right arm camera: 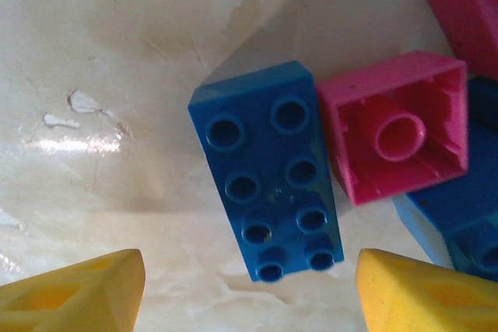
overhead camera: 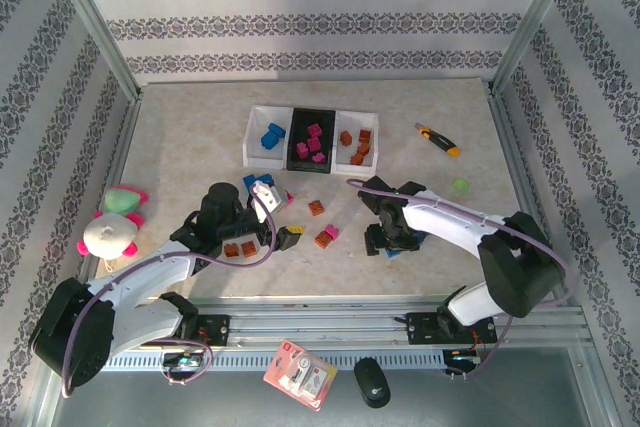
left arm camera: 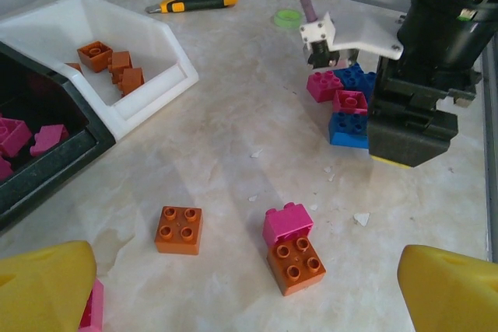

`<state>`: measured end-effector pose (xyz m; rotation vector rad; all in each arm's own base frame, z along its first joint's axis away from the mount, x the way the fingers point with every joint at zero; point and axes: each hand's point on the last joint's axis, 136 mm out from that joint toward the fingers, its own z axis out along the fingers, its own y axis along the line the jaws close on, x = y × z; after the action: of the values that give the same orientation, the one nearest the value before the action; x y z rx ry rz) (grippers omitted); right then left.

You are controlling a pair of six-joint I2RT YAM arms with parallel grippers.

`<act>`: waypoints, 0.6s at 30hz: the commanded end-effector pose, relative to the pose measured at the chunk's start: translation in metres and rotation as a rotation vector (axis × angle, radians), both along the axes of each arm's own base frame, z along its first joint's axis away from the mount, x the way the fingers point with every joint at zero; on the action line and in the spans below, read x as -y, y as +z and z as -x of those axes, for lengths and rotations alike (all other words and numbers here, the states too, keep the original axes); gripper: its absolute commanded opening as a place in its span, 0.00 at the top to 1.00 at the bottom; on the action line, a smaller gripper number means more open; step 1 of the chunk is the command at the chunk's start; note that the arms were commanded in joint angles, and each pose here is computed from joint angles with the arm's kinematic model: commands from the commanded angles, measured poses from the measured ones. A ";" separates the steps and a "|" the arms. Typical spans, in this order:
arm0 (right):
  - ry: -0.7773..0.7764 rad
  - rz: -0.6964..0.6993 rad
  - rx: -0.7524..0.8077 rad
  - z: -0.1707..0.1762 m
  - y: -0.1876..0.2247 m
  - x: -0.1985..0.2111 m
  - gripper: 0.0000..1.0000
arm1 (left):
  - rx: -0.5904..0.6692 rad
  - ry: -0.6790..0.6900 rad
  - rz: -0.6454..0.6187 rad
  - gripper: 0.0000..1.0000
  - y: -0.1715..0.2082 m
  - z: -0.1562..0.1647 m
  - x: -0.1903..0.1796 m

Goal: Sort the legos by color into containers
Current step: Pick up the lego from the bottom-right of the table.

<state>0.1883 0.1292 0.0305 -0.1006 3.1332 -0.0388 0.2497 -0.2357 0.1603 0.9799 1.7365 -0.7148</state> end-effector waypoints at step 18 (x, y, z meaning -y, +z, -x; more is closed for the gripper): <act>0.017 0.001 0.058 -0.021 -0.010 -0.015 0.60 | 0.086 0.009 0.042 0.01 0.023 -0.002 0.001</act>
<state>0.2039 0.1362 0.0162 -0.0873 3.0956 -0.0551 0.2515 -0.2348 0.1692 0.9674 1.7054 -0.7003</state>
